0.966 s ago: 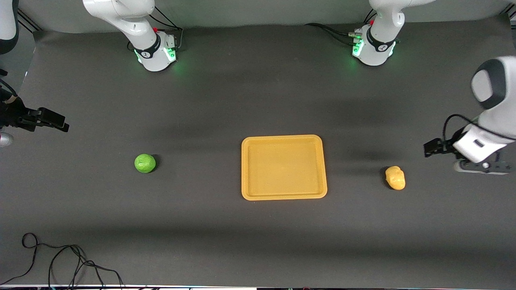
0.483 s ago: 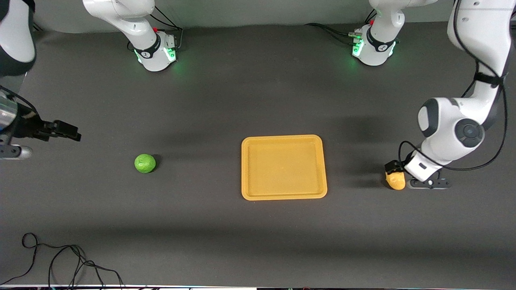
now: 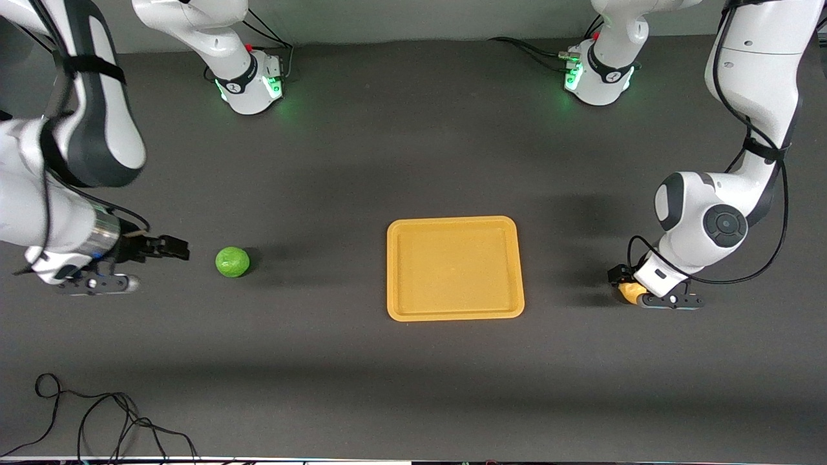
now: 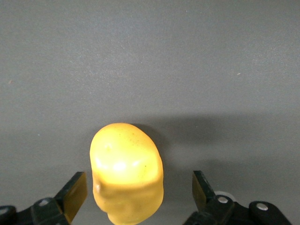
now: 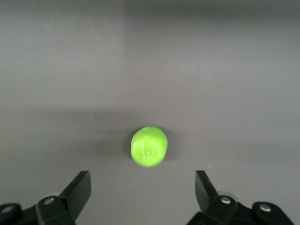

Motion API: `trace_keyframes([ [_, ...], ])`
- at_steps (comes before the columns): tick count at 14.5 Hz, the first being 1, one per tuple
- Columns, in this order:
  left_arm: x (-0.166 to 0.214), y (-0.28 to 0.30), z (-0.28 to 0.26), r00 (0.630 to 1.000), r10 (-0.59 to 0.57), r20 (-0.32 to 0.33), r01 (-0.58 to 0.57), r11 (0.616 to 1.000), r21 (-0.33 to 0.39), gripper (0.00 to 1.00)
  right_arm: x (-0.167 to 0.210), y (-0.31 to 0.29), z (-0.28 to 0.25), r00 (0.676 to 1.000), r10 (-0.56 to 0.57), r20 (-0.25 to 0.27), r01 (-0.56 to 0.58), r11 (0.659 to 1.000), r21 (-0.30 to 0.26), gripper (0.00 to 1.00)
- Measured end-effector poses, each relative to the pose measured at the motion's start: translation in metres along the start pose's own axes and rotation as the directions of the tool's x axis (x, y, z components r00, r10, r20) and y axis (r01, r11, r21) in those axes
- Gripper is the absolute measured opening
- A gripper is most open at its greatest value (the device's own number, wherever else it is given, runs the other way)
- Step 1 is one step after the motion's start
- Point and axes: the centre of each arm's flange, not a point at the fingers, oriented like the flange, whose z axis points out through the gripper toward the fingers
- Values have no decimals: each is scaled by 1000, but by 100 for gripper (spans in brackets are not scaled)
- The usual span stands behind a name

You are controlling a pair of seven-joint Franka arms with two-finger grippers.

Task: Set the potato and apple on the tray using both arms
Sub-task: 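Grasp the potato with the left gripper while the right gripper reaches the apple, then carry the potato toward the tray while the right gripper grasps the apple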

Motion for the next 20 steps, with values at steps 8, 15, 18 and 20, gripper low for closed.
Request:
trace_keyframes([
  [8,-2,0,28,1000,0,-12,0,1000,2,77,-25,7,150,999,11,44,-11,1000,-11,99],
  [15,15,63,-101,994,-67,92,62,997,54,66,-25,-4,195,999,-2,34,2,1000,-10,99],
  [18,-3,166,-170,991,-86,106,77,993,86,66,-28,-3,216,999,22,30,-23,1000,4,93],
  [20,-23,231,-166,990,-96,101,87,992,92,66,-31,-2,222,999,27,41,-27,1000,5,87],
])
